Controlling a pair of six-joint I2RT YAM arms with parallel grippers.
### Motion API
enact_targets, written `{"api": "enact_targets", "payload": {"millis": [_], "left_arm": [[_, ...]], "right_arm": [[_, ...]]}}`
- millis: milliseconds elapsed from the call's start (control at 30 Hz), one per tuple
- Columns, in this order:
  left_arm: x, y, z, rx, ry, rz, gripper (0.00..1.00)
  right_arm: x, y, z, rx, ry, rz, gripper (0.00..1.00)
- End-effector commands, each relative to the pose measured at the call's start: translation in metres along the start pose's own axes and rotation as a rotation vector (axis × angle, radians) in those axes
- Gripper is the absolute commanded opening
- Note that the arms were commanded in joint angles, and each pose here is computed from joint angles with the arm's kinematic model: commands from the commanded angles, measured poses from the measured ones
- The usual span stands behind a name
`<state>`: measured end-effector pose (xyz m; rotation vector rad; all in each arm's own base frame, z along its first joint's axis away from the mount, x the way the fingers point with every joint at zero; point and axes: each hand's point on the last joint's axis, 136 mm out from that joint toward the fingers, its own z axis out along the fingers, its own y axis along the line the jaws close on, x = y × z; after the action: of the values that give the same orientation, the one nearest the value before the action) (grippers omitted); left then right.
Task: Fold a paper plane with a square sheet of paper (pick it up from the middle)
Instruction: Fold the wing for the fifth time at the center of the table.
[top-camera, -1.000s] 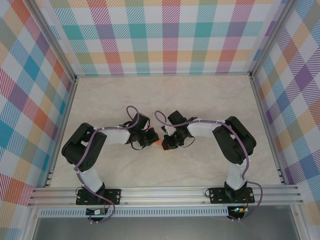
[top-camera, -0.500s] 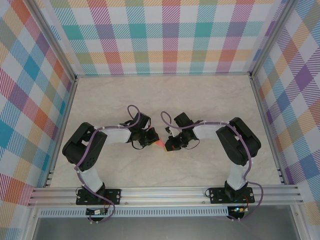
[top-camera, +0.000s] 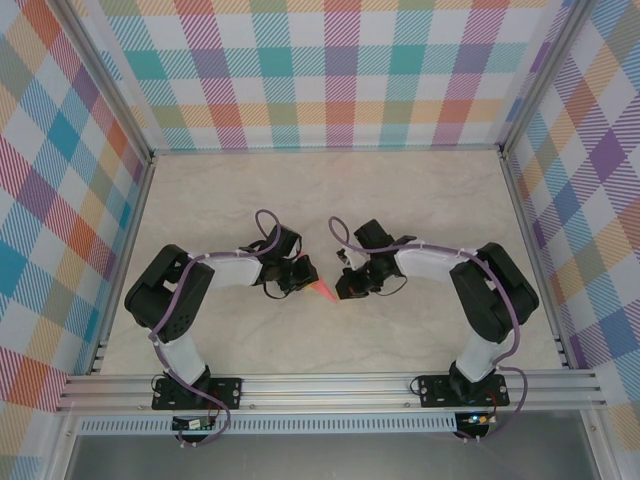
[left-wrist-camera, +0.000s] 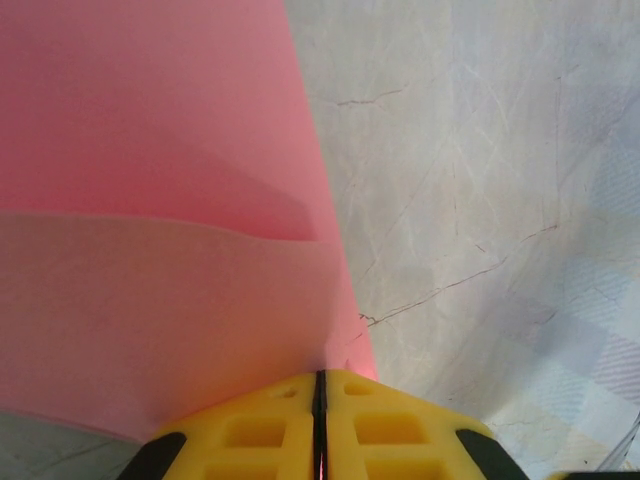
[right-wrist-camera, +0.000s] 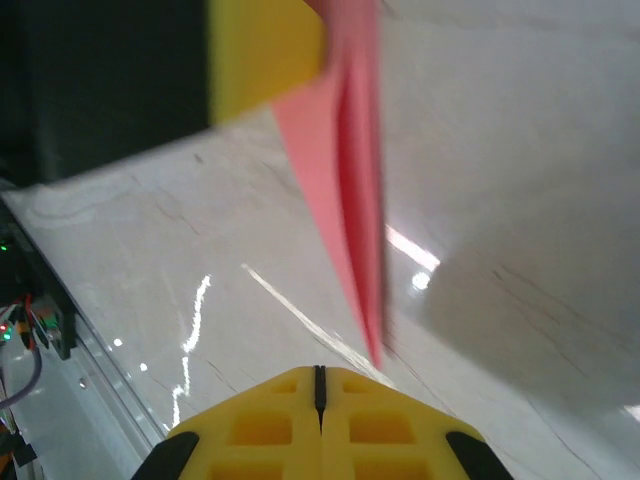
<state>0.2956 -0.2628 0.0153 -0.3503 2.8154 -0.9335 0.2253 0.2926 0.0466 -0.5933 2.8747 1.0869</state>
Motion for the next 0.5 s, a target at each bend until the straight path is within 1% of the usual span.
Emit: {"api": "enact_targets", "payload": {"millis": [0, 100, 200, 467], "left_arm": [[0.019, 0.070, 0.016, -0.238, 0.034, -0.048, 0.09], [0.019, 0.068, 0.015, -0.234, 0.034, -0.045, 0.09], [0.018, 0.065, 0.014, -0.221, 0.032, -0.039, 0.09], [0.011, 0.054, 0.010, -0.205, 0.017, 0.004, 0.09]], "right_arm": [[-0.017, 0.014, 0.010, -0.023, -0.006, -0.021, 0.01], [-0.022, 0.014, 0.022, -0.021, 0.010, -0.022, 0.01], [-0.023, 0.003, 0.034, -0.001, 0.040, -0.004, 0.01], [-0.002, -0.026, 0.044, 0.085, 0.087, 0.021, 0.00]]}}
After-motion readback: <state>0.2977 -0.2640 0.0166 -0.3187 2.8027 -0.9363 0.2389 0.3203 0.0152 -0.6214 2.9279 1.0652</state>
